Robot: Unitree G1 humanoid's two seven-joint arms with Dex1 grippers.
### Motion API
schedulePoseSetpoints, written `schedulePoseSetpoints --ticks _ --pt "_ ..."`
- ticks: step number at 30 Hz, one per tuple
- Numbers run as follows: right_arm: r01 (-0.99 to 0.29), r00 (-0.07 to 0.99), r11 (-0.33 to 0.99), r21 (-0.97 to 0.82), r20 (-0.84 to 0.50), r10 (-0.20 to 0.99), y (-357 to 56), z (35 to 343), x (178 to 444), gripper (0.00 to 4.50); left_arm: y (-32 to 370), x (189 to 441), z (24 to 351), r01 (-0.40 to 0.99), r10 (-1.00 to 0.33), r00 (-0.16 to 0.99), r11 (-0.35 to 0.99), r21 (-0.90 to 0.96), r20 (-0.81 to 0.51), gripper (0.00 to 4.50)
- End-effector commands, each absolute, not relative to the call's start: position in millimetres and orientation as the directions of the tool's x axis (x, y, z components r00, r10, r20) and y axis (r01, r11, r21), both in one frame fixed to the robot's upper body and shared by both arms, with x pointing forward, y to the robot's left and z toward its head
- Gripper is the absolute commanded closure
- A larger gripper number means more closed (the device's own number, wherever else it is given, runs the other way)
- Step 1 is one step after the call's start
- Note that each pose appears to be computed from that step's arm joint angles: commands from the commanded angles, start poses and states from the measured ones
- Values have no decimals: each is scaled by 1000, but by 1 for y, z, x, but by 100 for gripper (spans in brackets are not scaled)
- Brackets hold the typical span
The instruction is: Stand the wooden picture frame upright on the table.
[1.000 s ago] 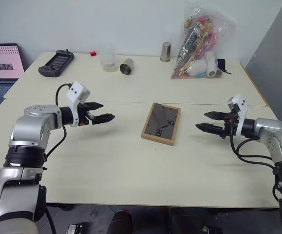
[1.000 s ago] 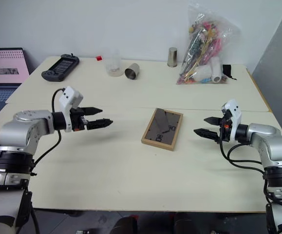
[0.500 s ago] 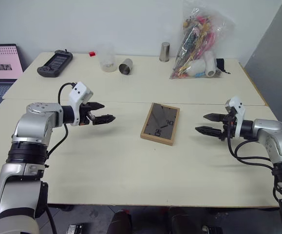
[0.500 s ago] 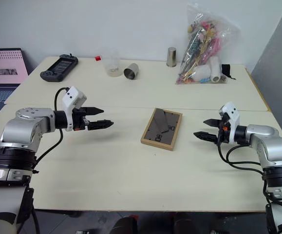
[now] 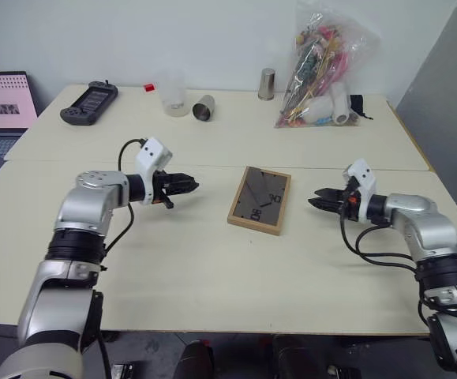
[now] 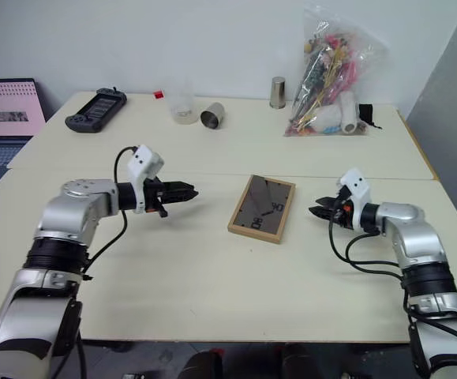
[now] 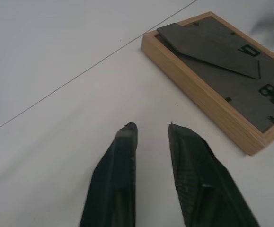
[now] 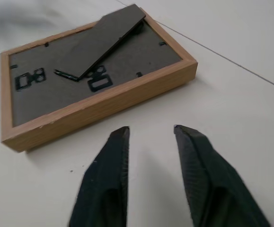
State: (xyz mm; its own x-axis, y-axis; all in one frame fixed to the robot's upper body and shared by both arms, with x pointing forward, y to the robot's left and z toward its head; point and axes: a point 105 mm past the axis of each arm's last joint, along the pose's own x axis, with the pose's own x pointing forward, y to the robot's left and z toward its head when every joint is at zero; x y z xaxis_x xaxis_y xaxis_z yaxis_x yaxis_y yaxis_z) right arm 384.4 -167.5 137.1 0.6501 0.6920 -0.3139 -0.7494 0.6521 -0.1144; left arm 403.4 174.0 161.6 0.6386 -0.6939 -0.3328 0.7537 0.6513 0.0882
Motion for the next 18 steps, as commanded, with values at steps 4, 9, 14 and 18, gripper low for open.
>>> schedulePoseSetpoints --ticks 4,9,14,18 --pt "-697 715 689 -200 -275 643 -149 141 408 446 140 424 153 757 -703 647 638 141 -294 450" --pt "-684 727 698 -212 -271 631 -135 132 416 446 121 431 144 771 -716 630 623 134 -299 450" --pt "-718 694 664 -206 -278 664 -118 125 412 446 101 422 138 834 -776 544 542 102 -320 450" --pt "-747 664 635 -197 -263 700 -104 128 408 446 95 419 136 851 -786 517 513 110 -338 450"
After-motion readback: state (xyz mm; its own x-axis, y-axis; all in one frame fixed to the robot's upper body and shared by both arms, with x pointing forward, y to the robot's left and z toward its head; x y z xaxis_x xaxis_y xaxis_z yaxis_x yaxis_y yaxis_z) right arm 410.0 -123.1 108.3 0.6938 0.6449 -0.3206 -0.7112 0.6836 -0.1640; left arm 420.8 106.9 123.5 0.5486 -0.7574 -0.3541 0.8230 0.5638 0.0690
